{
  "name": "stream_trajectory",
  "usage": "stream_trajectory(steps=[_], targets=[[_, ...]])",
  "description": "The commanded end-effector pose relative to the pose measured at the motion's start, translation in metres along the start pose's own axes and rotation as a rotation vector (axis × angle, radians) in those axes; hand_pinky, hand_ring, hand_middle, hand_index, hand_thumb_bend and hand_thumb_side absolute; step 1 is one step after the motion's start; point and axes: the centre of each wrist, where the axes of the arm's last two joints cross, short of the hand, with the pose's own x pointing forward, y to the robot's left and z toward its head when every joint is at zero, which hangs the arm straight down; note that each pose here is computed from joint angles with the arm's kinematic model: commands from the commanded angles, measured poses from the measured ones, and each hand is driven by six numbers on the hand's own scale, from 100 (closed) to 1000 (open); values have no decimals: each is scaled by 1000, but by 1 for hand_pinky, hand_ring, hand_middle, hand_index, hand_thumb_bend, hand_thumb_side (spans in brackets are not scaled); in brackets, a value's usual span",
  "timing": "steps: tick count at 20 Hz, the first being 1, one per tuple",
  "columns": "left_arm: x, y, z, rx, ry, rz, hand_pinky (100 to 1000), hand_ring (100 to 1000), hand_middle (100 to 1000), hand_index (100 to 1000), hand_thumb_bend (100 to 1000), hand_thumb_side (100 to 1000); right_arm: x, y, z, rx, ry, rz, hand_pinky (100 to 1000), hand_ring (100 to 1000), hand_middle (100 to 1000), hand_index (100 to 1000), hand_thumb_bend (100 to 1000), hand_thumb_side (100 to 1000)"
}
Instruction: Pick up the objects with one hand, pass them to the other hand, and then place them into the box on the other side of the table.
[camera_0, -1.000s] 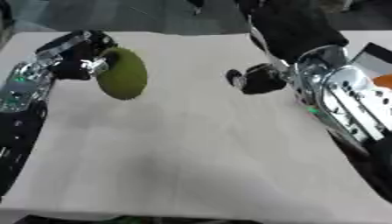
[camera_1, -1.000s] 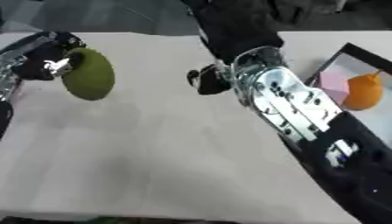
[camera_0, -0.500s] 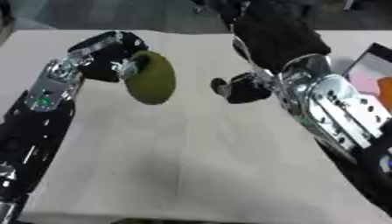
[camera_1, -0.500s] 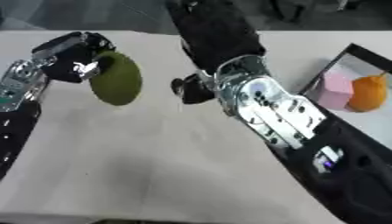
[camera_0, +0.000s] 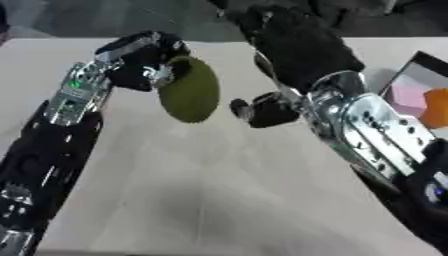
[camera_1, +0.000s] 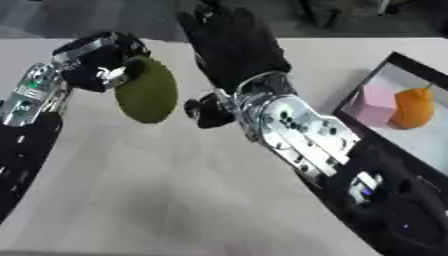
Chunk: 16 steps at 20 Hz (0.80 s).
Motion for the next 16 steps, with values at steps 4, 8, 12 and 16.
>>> stream_trajectory(steps=[4, 8, 12, 16], targets=[[27, 9, -18, -26, -70, 1, 485, 300, 328, 470, 100, 388, 2, -7, 2, 28, 31, -66, 845, 864, 826, 959, 519, 309], [34, 10, -23, -24, -86, 34, 486, 301, 329, 470, 100, 400, 3, -8, 2, 29, 26, -72, 845, 858, 823, 956, 531, 304], [39, 11, -26, -21, -95, 67, 487, 302, 330, 471, 100, 409, 5, -8, 2, 29, 20, -79, 843, 856, 821, 954, 537, 297], [43, 12, -29, -23, -99, 82, 487, 303, 331, 471, 100, 407, 6, -8, 2, 23, 10, -82, 842, 854, 820, 951, 537, 289]])
